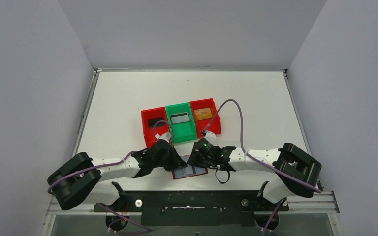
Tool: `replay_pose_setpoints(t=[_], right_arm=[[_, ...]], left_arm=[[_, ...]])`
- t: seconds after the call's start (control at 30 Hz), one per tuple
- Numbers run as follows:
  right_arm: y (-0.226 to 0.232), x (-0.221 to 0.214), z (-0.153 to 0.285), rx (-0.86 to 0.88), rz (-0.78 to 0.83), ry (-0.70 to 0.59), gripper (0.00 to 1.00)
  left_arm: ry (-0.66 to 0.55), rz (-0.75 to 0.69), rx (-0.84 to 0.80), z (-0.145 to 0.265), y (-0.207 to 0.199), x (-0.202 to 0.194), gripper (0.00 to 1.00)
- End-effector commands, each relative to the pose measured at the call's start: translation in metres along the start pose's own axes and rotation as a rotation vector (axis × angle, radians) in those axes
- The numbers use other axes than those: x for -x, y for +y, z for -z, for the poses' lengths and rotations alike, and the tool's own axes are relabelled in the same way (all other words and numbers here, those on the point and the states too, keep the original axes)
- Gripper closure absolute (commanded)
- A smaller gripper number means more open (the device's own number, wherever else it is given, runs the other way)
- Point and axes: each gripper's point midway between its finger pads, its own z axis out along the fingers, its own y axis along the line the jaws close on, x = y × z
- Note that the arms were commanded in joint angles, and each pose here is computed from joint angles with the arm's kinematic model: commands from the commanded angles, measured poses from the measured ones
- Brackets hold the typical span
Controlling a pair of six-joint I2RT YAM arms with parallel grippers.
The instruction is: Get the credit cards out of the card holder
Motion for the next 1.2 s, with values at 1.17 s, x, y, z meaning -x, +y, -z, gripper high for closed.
replay_pose_setpoints(t=[1.17], right_arm=[[-0.038, -0.006, 0.006, -0.048, -0.136, -0.050, 0.66]], left_arm=[[0.010, -0.018, -0.111, 0.002, -0.029, 0.002, 0.78]])
